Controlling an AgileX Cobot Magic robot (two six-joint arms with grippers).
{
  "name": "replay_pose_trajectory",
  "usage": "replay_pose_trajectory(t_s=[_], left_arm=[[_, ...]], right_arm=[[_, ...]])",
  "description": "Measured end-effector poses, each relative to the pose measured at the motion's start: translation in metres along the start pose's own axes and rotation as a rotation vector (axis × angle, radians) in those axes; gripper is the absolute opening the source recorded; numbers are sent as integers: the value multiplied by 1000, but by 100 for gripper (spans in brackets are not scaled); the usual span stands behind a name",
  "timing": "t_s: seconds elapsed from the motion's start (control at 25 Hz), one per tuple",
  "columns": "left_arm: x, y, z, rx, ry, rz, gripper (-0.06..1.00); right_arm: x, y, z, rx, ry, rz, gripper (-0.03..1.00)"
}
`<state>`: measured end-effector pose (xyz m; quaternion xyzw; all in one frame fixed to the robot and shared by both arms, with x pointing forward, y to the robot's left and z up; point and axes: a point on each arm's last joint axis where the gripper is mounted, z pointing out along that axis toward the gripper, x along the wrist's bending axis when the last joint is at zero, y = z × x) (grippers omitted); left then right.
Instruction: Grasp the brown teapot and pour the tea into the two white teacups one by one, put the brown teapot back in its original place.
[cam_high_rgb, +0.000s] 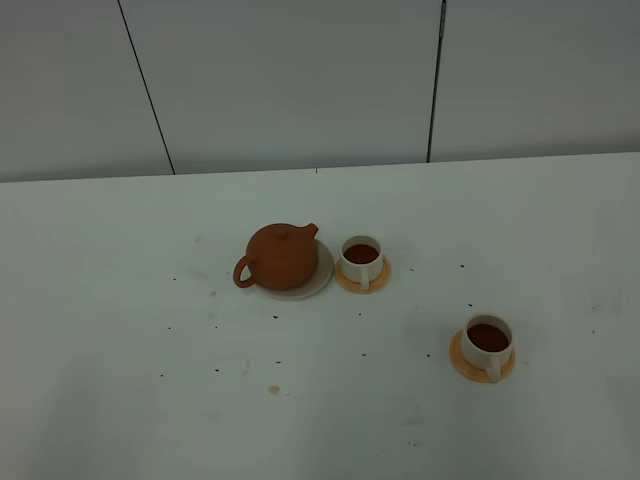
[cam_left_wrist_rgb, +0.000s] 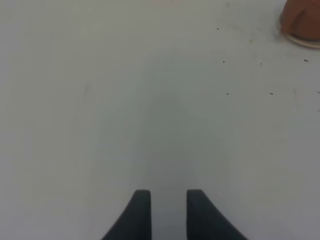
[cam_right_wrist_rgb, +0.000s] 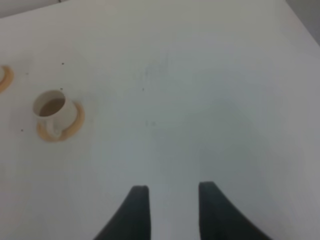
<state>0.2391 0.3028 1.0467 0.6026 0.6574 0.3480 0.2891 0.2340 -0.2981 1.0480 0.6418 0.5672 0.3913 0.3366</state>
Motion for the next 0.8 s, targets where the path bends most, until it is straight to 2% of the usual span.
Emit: replay_pose_trajectory(t_s=[0.8], left_arm=[[0,0,0,0,0,0,24]], right_arm=[[0,0,0,0,0,0,24]])
